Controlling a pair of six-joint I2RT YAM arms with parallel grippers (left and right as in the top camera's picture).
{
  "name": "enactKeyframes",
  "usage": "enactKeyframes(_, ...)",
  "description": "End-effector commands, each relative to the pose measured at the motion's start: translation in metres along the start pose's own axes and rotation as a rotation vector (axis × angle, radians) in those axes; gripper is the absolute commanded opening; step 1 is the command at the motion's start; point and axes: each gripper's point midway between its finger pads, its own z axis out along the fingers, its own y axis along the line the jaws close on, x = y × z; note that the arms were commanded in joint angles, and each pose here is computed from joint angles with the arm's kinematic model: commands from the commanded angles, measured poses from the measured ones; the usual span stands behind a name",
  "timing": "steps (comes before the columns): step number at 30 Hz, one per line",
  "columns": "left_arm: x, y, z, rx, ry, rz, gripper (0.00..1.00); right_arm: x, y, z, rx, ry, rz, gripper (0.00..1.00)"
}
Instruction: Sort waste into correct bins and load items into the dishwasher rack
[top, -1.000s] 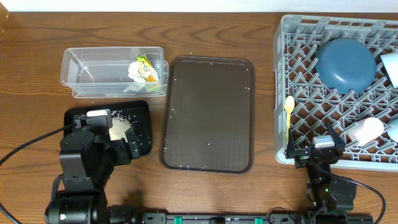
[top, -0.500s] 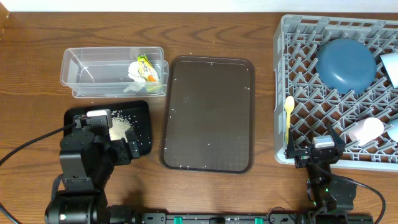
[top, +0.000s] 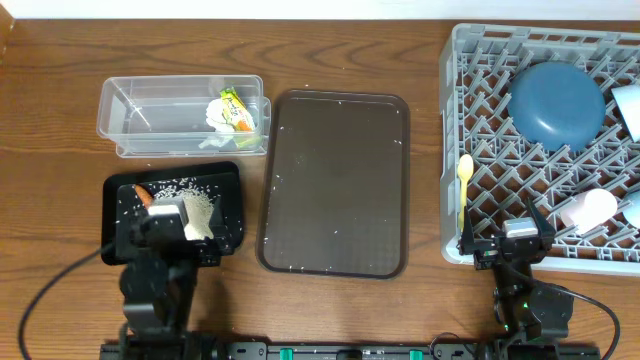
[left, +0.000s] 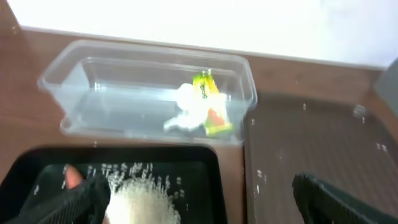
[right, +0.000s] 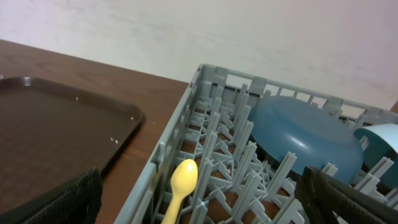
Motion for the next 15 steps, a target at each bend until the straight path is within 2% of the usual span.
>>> enactKeyframes(1, 0.010, 0.002, 0.005, 0.007, -0.083, 0.012, 0.96, 0.000, 0.003, 0.000, -0.008, -0.001, -0.011, 0.99)
enactKeyframes(9, 0.008, 0.006, 0.013, 0.014, -0.320, 0.018, 0.96, 0.000, 0.003, 0.000, -0.008, -0.001, -0.011, 0.99)
enactKeyframes(13, 0.000, 0.013, 0.010, -0.034, -0.353, 0.024, 0.96, 0.000, 0.003, 0.000, -0.008, -0.001, -0.011, 0.99)
enactKeyframes(15, 0.009, 0.014, 0.013, -0.037, -0.316, 0.032, 0.96, 0.000, 0.003, 0.000, -0.008, -0.001, -0.011, 0.99)
